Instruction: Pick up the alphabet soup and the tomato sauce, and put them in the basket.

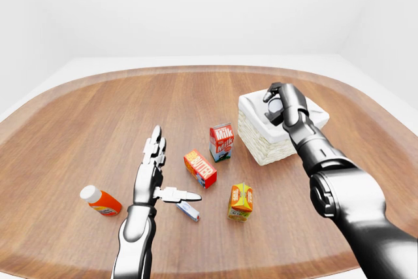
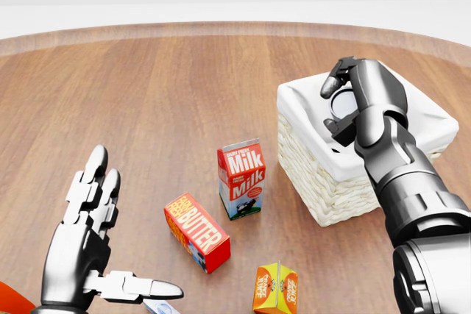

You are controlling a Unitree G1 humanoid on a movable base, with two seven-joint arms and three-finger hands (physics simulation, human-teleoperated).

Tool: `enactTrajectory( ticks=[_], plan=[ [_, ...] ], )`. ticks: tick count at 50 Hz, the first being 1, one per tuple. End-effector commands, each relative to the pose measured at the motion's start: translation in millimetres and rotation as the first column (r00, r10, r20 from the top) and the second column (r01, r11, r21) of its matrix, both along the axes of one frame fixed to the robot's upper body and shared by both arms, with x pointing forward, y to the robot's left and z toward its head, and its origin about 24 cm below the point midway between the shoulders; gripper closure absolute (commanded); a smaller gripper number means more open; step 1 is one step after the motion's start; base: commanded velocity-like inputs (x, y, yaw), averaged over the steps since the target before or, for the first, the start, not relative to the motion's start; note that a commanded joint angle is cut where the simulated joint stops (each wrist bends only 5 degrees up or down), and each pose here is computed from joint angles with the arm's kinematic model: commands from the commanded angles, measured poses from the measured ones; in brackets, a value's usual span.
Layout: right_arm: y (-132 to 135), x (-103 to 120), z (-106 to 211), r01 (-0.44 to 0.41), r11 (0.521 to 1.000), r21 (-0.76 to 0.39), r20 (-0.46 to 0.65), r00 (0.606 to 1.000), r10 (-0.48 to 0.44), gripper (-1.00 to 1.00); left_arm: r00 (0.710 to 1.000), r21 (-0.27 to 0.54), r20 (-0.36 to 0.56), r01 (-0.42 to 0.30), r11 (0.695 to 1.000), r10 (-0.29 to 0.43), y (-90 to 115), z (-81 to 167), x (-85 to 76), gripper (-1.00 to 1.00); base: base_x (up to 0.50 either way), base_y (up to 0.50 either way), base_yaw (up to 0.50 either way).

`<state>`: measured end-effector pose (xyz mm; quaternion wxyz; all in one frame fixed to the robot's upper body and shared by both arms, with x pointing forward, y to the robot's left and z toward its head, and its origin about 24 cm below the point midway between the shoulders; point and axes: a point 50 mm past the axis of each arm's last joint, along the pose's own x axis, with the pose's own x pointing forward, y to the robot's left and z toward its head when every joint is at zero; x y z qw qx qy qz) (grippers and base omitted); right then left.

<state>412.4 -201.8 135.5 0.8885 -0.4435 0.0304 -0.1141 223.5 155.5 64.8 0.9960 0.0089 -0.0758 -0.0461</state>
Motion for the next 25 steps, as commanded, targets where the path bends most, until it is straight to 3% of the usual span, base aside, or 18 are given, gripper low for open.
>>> enactTrajectory(
  ticks=[1,25],
  plan=[
    [-2.4,-1.7,-2.3,0.014,1.0,-0.018,0.021,1.0,-0.013,1.0,0.999,0.012,0.003,-0.04,0.999,0.04,3.0,0.4,2.4,-1.0,0.0,0.0,0.0],
    [-12.2,-2.9,-0.2,0.038,0.999,-0.04,0.019,0.999,-0.037,1.0,0.999,0.014,0.013,-0.039,0.999,0.038,2.3,2.8,1.5,-1.0,0.0,0.0,0.0]
  ],
)
